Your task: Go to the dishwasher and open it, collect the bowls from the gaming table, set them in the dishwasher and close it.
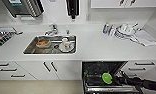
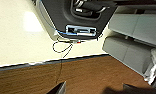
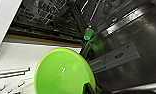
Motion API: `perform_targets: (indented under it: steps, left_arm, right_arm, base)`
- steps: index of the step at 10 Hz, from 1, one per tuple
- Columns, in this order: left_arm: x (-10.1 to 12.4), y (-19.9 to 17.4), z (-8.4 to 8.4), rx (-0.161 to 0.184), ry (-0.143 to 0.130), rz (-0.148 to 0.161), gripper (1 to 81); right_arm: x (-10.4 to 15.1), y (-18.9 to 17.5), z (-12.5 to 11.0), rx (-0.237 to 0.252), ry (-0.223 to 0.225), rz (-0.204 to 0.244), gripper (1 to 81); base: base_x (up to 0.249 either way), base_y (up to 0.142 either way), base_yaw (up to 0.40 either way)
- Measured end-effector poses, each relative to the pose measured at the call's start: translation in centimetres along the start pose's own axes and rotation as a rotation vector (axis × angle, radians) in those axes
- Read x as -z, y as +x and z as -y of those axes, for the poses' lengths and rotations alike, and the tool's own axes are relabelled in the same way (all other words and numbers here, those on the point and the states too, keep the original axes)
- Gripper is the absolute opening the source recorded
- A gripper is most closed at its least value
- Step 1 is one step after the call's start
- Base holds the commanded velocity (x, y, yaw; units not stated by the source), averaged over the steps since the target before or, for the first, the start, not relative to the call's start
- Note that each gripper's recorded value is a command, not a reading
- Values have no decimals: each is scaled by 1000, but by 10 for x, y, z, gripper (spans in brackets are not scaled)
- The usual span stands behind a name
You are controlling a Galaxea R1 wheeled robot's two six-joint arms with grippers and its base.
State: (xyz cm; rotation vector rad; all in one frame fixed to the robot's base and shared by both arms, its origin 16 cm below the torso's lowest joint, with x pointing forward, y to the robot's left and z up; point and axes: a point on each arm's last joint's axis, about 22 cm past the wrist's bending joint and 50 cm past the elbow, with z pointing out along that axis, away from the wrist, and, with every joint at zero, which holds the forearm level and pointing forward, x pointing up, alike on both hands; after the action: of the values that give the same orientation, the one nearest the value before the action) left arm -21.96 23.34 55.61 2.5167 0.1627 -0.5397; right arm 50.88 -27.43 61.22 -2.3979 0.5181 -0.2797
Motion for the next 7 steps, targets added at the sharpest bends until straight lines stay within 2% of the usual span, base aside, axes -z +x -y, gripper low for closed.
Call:
perform_targets:
  steps: [1,2,3,4,5,6,7]
  left_arm:
    - [-5,-3,8,1,22,-2,811]
    - [-11,-2,10,-1,32,-8,811]
    - [-19,-5,0,1,19,-5,811]
    - [-26,-11,-10,6,5,1,811]
    - [-30,-16,-11,10,8,7,811]
    - [-31,-15,-2,8,30,6,811]
    - [-32,-12,5,5,45,0,811]
  right_arm:
    - [-3,25,18,-13,14,-27,811]
    - [0,52,36,-19,33,-61,811]
    - [12,81,49,-46,49,-101,811]
    - [23,94,48,-73,50,-118,811]
    - [32,93,37,-88,36,-106,811]
    - [44,88,23,-93,10,-72,811]
    - [58,74,6,-87,-28,6,811]
  base:
    - [0,0,0]
    - [0,0,0]
    - [0,0,0]
    - [0,0,0]
    - [0,0,0]
    - [0,0,0]
    - [0,0,0]
